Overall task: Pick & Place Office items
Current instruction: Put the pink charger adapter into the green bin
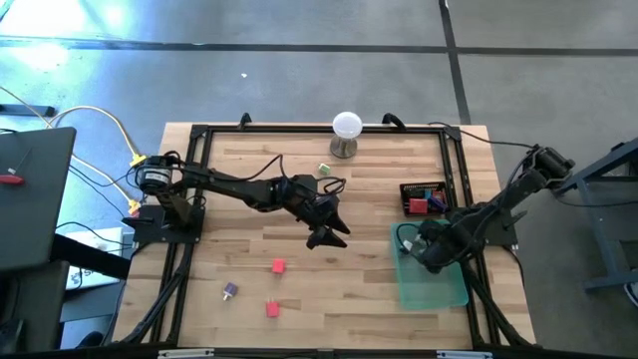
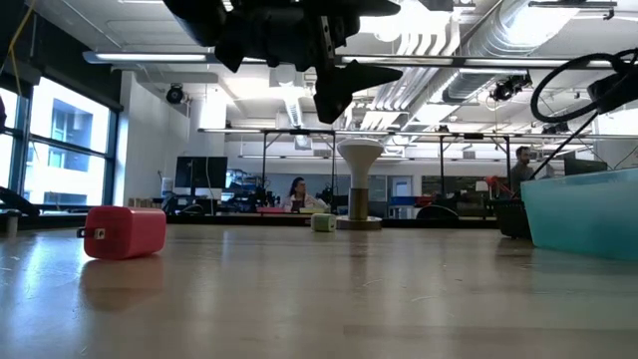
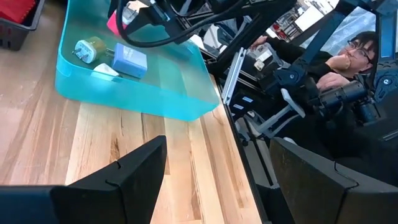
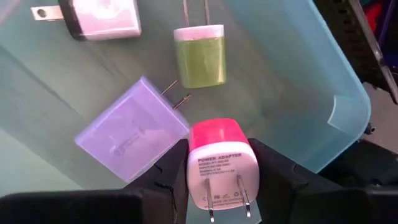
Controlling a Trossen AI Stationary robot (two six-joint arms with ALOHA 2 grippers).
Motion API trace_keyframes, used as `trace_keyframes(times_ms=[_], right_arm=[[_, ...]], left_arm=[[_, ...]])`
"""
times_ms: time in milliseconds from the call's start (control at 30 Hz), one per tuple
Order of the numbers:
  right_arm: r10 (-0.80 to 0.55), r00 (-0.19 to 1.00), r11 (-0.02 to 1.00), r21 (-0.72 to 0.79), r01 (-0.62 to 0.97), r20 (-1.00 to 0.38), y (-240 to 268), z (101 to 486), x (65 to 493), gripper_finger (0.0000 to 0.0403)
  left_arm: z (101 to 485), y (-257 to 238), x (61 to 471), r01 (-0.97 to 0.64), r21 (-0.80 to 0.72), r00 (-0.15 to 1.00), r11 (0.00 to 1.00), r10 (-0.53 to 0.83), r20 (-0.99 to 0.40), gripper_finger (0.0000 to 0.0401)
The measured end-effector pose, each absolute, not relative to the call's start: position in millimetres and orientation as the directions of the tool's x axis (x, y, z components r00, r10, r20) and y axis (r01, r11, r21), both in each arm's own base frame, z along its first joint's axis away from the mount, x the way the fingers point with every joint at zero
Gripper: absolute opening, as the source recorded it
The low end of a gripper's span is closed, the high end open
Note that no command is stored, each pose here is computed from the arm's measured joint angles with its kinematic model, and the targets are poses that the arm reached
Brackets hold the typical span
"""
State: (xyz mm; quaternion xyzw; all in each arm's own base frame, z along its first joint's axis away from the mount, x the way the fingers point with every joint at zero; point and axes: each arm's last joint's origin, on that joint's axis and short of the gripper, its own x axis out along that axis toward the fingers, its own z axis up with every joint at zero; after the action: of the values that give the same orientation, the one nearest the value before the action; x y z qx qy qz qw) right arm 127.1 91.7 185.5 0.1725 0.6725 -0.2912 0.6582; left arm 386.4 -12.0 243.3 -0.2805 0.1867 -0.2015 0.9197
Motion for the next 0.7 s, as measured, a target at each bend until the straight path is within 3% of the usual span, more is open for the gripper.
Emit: trace_keyframes(times_ms=[700], right_arm=[[-0.133, -0.096, 0.635, -0.159, 0.756, -0.987, 68.1, 185.4, 141.7, 0.0133]], left_arm=[[243.3, -12.0, 386.4, 0.266, -0.591, 0.849, 0.761, -0.476, -0.23, 0.0279]])
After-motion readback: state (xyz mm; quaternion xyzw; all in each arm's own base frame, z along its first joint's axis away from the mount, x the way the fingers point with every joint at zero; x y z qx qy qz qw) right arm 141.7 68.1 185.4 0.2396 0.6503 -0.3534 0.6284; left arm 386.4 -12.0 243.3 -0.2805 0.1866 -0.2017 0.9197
